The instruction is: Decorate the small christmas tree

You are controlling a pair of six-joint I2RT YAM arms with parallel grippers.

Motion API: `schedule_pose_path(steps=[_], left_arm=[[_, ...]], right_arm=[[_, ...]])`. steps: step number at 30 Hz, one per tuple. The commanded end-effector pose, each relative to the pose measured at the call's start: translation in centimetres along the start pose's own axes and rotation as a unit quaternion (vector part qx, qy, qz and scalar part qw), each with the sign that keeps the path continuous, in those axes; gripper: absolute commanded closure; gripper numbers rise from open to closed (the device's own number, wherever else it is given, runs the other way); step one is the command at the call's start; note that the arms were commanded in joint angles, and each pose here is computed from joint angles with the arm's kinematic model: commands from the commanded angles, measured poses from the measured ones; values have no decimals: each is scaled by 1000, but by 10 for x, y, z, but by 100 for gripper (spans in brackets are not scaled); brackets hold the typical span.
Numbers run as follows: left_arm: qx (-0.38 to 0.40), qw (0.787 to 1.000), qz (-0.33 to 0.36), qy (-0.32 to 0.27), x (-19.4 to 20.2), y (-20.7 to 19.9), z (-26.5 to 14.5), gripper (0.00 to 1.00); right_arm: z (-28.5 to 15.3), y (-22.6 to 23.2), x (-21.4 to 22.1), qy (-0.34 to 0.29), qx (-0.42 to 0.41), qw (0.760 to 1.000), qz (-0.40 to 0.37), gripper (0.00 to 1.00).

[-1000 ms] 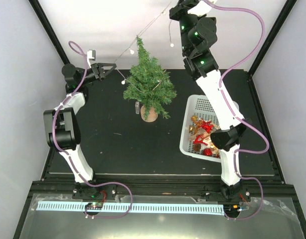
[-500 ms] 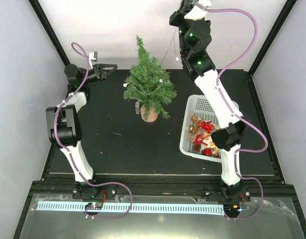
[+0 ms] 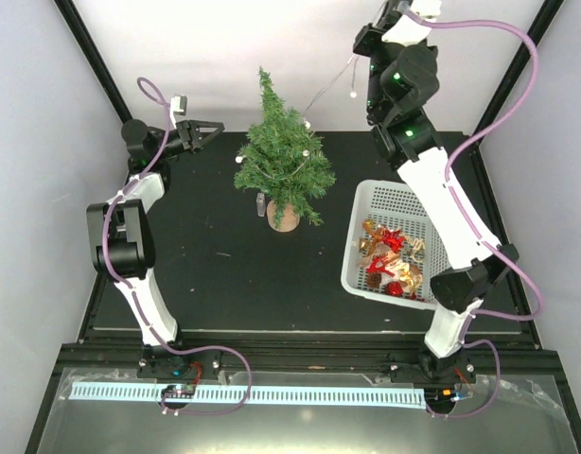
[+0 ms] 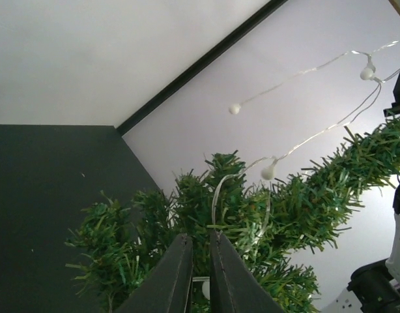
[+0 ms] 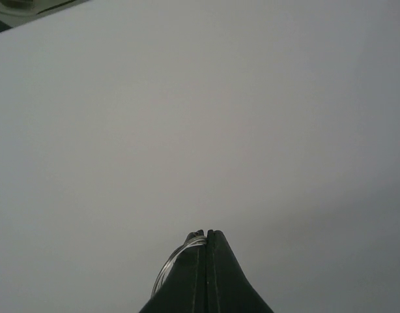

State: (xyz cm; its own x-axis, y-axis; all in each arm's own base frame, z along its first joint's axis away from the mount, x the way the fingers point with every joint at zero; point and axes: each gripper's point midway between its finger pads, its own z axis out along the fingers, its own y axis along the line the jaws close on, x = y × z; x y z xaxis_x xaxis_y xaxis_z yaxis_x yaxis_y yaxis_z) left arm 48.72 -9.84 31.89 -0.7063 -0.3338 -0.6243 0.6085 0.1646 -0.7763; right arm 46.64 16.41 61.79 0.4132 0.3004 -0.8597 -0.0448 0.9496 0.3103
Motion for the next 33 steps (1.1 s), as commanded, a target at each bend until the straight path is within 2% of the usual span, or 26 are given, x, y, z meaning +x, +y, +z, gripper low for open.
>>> schedule_pose_path(steps=[1, 16, 22, 26, 29, 33], left_arm=[[24, 996, 89, 21, -12, -56, 1, 88], [25, 978, 195, 64, 6, -155, -6, 76], [22, 958, 272, 92, 41, -191, -2, 71], [-1, 928, 349, 132, 75, -204, 14, 70], [2, 912, 369, 177, 108, -210, 33, 70], [25, 908, 374, 190, 122, -221, 52, 70]], right_arm=[[-13, -21, -27, -11, 37, 999, -25, 99], [-42, -58, 22, 110, 88, 982, -123, 99], [-67, -65, 5, 128, 73, 985, -93, 99], [-86, -65, -21, 119, 44, 991, -50, 99], [-94, -61, -34, 114, 20, 993, -22, 99], [-98, -50, -44, 116, -8, 993, 4, 99]])
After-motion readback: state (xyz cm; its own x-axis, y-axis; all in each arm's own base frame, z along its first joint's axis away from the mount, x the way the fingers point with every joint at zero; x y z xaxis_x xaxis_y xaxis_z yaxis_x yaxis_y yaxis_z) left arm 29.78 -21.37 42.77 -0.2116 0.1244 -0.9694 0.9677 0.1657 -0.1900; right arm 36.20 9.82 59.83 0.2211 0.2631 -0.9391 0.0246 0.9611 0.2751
